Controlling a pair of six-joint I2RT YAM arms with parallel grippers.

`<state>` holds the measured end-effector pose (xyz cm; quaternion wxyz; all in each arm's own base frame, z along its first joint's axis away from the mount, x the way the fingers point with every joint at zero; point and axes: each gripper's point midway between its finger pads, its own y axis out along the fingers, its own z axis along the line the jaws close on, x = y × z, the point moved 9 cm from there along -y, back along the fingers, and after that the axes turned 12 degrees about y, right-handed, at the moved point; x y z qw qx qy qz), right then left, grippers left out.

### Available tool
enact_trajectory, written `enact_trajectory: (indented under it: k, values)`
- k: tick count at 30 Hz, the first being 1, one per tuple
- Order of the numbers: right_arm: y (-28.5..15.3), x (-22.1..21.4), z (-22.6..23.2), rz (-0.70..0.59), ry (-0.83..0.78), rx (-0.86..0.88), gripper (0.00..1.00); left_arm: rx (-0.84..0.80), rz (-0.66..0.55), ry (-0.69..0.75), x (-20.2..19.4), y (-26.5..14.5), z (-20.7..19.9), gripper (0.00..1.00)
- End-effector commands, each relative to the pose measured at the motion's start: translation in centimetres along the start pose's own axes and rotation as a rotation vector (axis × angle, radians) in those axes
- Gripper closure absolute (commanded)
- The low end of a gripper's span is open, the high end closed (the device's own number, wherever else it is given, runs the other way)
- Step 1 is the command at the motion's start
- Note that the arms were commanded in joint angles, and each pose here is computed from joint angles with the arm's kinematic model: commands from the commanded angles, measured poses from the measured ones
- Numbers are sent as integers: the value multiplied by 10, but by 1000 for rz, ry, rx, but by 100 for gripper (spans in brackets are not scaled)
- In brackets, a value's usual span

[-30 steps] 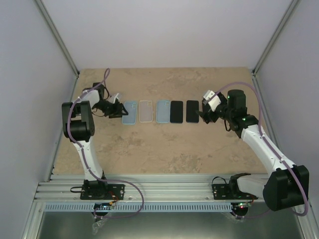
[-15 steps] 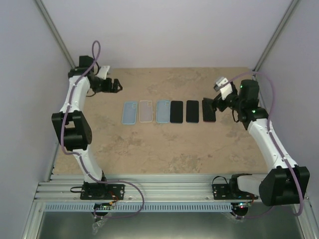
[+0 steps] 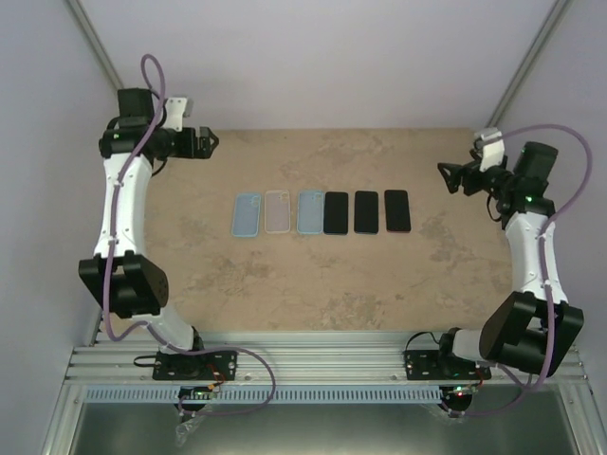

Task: Take the phone out of the phone case
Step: Reset both arms

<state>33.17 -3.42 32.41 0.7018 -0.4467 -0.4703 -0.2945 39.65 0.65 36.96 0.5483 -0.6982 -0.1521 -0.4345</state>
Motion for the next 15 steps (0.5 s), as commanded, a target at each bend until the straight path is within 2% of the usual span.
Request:
enact_trajectory:
  k: [1,8,15]
  values:
    - [-11,-19,-18,8,128,21,2,54,-13,-75,-20,-5,6,1]
    - [-20,-58,-38,43,227,-18,2,62,-12,-192,-57,3,16,1]
    - [-21,-60,-39,33,238,-21,2,94,-32,-231,-65,2,26,1]
